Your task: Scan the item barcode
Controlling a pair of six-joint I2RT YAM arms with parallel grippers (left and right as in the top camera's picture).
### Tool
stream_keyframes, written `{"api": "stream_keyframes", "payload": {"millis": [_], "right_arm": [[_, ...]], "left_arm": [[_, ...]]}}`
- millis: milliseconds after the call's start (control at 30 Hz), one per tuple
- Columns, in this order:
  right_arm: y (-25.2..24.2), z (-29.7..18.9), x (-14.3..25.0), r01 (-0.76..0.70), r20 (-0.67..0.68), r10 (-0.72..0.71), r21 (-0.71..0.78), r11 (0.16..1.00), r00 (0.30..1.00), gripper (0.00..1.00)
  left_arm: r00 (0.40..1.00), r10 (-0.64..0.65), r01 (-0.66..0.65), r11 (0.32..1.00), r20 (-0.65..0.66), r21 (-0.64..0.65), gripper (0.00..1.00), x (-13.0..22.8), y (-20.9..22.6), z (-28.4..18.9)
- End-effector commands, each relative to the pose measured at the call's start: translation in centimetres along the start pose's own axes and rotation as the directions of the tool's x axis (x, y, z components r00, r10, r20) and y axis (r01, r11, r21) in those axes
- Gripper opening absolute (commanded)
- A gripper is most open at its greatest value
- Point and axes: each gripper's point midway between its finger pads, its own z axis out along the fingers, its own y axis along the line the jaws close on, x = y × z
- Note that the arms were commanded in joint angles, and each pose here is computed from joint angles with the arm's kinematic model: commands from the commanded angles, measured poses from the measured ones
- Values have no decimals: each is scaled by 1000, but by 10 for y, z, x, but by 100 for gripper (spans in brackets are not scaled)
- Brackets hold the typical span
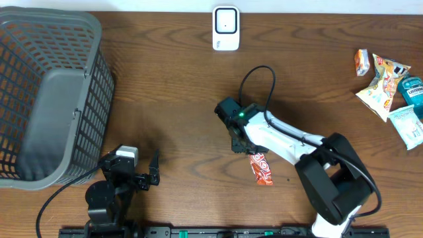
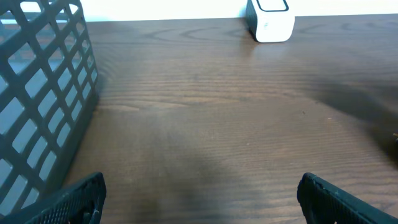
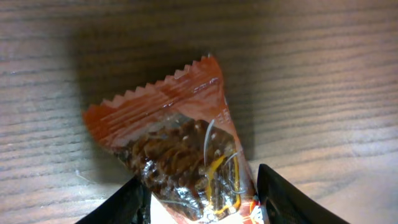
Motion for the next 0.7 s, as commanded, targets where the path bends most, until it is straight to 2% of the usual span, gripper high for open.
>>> {"api": "stream_keyframes", "payload": {"millis": [0,100,133,200,267,367,433,500,567,600,667], "right_arm": [[-13,46,54,78,-245,-58,72,994,968,49],[-18,47,74,170,-356,-143,47,984,923,42],[-19,47,80,184,-384,-155,41,982,910,36],[-18,47,82,193,-390,-167,30,981,906,15],[-10,47,79,204,-378,-193,-10,979,905,1],[18,41,71,263,-354,-317,-191,946,880,1],[47,23,61,292,-309,-415,-375,880,856,1],[79,-8,49,316,-217,-523,-589,744,824,1],[107,-50,42,326,-74,-615,-794,513,785,1],[117,-76,39,311,6,-635,-875,370,773,1],[124,-111,33,264,98,-623,-948,179,776,1]], "left_arm": [[999,-17,17,1000,-31,-5,98,11,1,2],[999,-17,17,1000,-31,-5,98,11,1,2],[999,-17,17,1000,-31,-5,98,11,1,2],[999,-17,17,1000,-31,-5,98,11,1,2],[999,-17,17,1000,-31,-5,98,11,1,2],[999,-17,17,1000,-31,-5,98,11,1,2],[999,-17,17,1000,-31,-5,98,11,1,2],[999,-17,17,1000,-31,-5,98,11,1,2],[999,-17,17,1000,-31,-5,98,11,1,2],[999,-17,17,1000,-31,-5,98,11,1,2],[999,-17,17,1000,-31,-5,98,11,1,2]]}}
